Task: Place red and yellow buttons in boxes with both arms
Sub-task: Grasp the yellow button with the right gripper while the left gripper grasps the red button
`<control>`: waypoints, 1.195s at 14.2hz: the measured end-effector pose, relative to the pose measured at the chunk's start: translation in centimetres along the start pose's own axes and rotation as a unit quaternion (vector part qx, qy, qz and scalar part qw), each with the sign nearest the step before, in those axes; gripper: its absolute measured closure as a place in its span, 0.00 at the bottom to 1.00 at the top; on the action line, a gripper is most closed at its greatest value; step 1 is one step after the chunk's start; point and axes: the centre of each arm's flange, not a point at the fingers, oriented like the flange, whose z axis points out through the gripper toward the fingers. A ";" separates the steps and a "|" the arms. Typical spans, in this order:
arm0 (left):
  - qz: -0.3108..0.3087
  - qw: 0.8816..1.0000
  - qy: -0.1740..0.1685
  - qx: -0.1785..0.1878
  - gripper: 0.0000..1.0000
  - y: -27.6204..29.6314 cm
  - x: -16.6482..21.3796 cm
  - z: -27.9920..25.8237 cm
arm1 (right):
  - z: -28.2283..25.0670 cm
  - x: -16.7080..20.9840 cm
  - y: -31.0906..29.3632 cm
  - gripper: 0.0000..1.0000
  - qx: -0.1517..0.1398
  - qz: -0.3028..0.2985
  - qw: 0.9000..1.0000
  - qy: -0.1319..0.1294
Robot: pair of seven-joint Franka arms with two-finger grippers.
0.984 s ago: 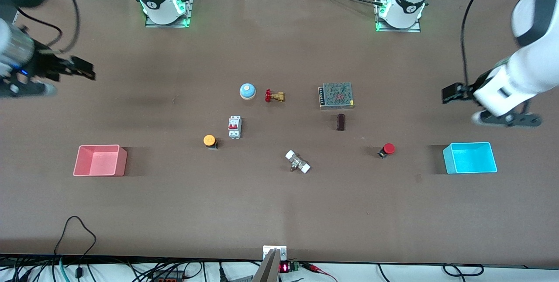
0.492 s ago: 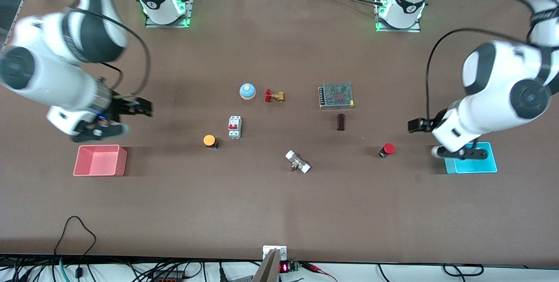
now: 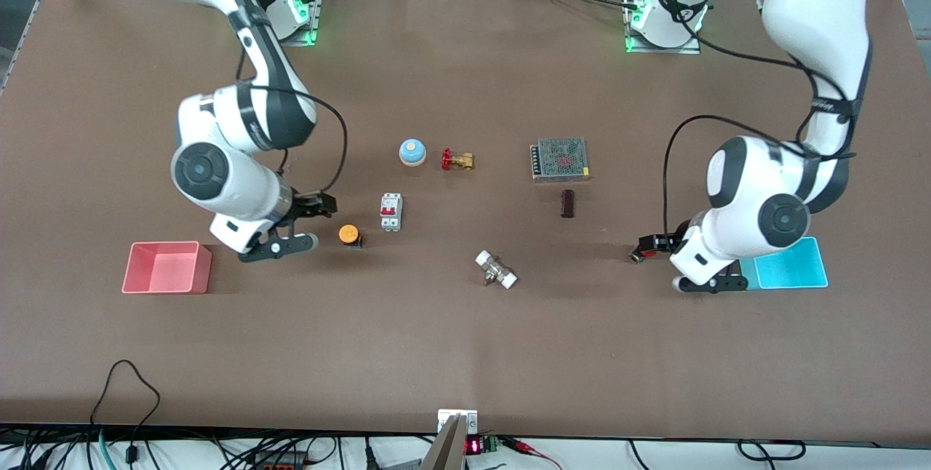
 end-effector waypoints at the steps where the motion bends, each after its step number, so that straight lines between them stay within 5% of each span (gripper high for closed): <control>1: -0.004 1.000 -0.001 0.000 0.00 0.2 0.0 0.7 | 0.9 0.2 -0.7 0.00 -0.001 0.002 1.000 0.002; 7: -0.009 1.000 -0.005 0.003 0.10 2.2 -0.5 2.5 | 5.4 0.8 -4.4 0.00 -0.009 0.046 0.999 0.012; 10: -0.010 1.000 -0.006 0.003 0.37 2.1 -0.5 2.7 | 7.5 1.1 -4.1 0.00 -0.013 0.055 0.998 0.011; 13: -0.011 1.000 -0.006 0.003 0.52 2.1 -0.5 2.7 | 8.5 1.4 -3.7 0.00 -0.018 0.057 0.998 0.013; 17: -0.013 1.000 -0.004 0.003 0.58 1.7 -0.4 2.6 | 10.4 1.7 -3.7 0.00 -0.022 0.066 0.997 0.018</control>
